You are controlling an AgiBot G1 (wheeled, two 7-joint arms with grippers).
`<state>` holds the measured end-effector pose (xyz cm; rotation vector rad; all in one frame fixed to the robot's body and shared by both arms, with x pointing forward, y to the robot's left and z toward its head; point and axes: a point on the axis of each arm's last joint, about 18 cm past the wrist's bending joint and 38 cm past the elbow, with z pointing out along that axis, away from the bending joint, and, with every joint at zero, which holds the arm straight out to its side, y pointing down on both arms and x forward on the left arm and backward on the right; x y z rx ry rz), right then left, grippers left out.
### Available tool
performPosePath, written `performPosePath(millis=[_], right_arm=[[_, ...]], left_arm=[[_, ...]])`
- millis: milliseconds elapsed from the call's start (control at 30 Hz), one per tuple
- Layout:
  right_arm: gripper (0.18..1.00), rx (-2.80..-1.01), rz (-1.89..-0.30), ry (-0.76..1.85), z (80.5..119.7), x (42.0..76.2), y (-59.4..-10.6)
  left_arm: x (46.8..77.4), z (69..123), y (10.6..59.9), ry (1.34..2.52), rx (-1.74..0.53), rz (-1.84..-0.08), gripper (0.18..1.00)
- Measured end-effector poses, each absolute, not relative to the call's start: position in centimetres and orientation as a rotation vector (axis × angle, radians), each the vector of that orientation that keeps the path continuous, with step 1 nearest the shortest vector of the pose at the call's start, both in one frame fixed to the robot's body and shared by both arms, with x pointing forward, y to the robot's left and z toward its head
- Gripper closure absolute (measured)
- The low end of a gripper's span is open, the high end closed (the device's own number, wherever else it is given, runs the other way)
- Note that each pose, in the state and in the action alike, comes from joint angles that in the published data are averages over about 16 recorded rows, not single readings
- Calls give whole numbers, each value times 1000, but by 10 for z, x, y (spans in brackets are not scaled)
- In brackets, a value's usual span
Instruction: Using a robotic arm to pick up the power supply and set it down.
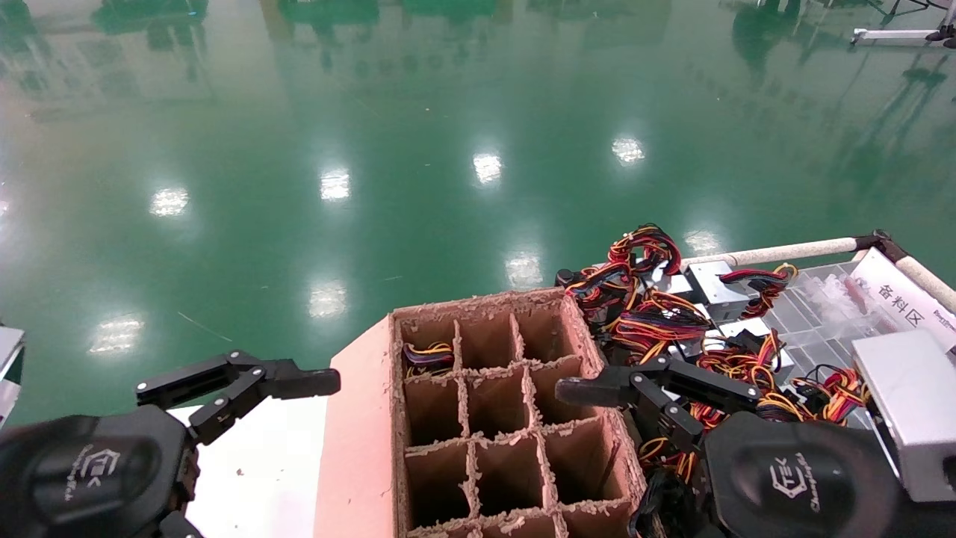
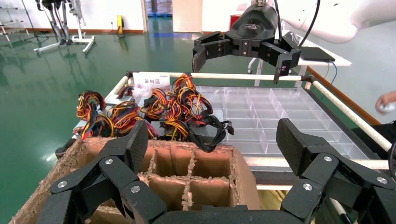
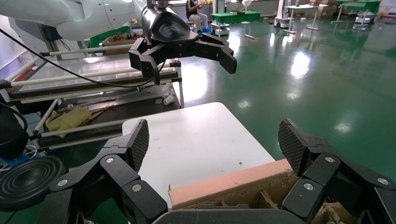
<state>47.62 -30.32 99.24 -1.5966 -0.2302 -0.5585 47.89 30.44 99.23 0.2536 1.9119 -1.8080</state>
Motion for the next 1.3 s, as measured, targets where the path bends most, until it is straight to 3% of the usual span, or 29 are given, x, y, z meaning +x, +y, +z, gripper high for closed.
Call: performPosePath(millis=[333, 533, 733, 1300], right_arm=[[178, -1597, -559, -230, 992, 476, -303], [178, -1597, -559, -230, 992, 476, -303], [178, -1597, -559, -230, 992, 476, -303], [178, -1597, -559, -230, 992, 476, -303]], left_arm=[[479, 992, 304, 1912, 254, -1808, 211], [479, 992, 304, 1912, 254, -1808, 267], [479, 992, 304, 1912, 254, -1808, 359], [479, 992, 304, 1912, 254, -1808, 732]])
